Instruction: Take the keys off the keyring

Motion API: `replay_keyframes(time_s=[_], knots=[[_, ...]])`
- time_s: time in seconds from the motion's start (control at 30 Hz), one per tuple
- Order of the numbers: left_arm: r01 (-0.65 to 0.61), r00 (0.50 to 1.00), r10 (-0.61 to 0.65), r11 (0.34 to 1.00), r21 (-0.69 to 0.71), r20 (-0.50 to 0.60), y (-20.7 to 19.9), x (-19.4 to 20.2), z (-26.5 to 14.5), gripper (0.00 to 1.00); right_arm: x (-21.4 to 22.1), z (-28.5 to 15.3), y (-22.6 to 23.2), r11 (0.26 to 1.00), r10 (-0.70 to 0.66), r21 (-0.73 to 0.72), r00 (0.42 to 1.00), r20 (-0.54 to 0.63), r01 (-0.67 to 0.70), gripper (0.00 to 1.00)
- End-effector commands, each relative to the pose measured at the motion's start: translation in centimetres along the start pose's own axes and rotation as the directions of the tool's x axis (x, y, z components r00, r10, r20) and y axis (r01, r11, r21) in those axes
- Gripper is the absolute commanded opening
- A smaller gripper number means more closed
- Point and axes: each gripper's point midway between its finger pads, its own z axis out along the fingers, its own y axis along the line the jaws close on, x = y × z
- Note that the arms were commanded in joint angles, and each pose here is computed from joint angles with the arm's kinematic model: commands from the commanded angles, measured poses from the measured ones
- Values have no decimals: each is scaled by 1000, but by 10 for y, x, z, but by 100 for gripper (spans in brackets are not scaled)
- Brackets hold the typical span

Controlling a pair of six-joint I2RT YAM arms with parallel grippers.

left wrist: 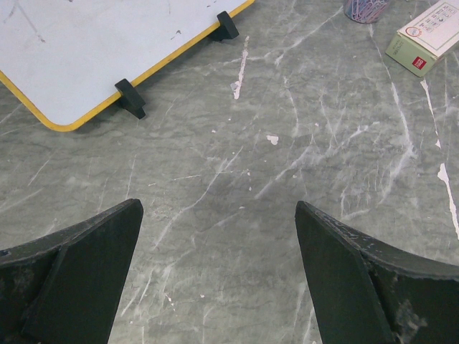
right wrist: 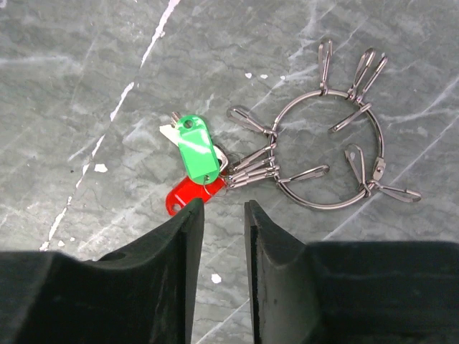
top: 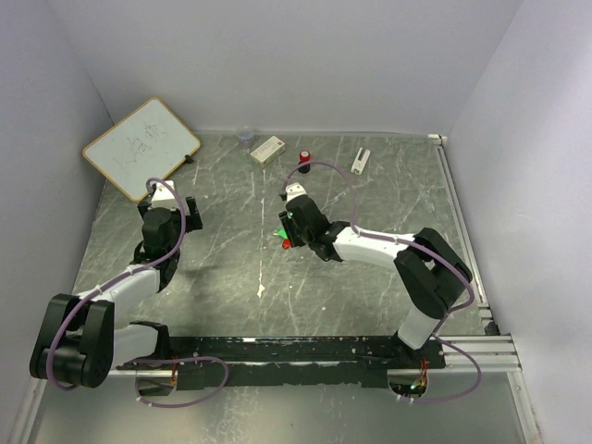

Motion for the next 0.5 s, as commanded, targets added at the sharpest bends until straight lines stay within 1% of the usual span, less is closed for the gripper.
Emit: replay_keyframes(time_s=[0.0, 0.07, 0.2, 0.3, 0.47], knots=[[22, 998, -23, 999, 23, 59, -7, -21, 3, 99, 7, 6, -1, 1000, -28, 8, 1000, -8, 28, 99], [22, 998, -24, 999, 25, 61, -8, -22, 3, 99, 9, 7, -2, 999, -34, 15, 999, -11, 34, 100], [21, 998, -22, 999, 24, 57, -8, -20, 3, 99, 11, 12, -5, 998, -52, 34, 999, -15, 52, 99], [19, 998, -21, 999, 26, 55, -8, -20, 4, 99, 11, 17, -7, 997, -63, 47, 998, -19, 63, 95], [19, 998, -20, 1000, 22, 56, -8, -21, 4, 99, 8, 24, -4, 997, -71, 39, 997, -20, 72, 92]])
